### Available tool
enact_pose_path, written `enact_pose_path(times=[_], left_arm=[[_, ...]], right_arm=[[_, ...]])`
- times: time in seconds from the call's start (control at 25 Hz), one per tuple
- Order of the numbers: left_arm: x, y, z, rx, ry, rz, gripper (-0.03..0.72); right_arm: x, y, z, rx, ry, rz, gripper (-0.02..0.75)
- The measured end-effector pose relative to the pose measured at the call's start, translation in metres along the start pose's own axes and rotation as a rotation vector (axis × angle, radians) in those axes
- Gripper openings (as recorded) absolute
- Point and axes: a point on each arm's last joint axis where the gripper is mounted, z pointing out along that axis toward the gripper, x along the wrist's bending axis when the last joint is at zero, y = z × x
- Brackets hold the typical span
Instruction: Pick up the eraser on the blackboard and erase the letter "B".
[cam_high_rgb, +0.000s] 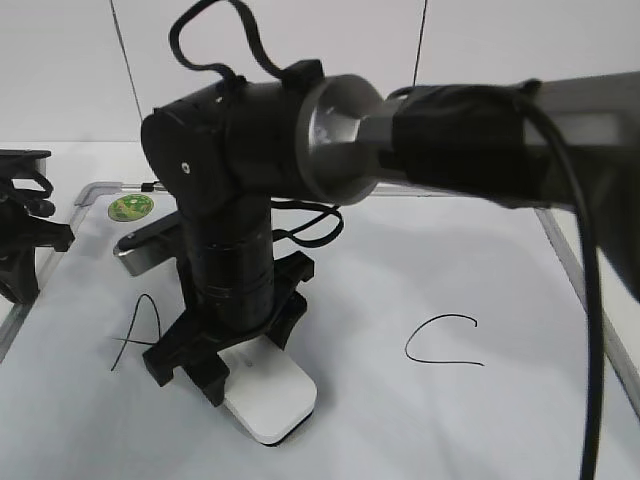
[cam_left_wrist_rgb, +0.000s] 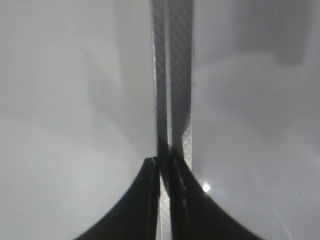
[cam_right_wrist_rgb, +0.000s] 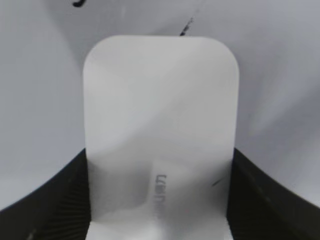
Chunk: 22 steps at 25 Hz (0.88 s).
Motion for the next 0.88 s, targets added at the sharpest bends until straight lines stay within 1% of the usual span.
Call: enact_pose_path(times=[0.08,0.32,0.6,0.68,0.88], left_arm=[[0.0,0.0,0.0,0.0,-0.001,0.0,0.016],[0.0,0.0,0.0,0.0,-0.001,0.0,0.016],[0.0,0.0,0.0,0.0,-0.001,0.0,0.016],[0.0,0.0,0.0,0.0,-0.001,0.0,0.016],[0.0,0.0,0.0,0.0,-0.001,0.0,0.016]], right_arm=[[0.0,0.001,0.009,0.02,-0.004,-0.013,0.529],[0.0,0.007,0.013,0.033,-0.027,-0.031,0.529],[-0.006,0.024,0.013,-0.019,-0.117,-0.006,0.529],[-0.012,0.029,0.014,-0.027,-0.118,0.014,0.529],[-0.041,0.036,0.015,-0.043,-0.09,0.101,0.529]])
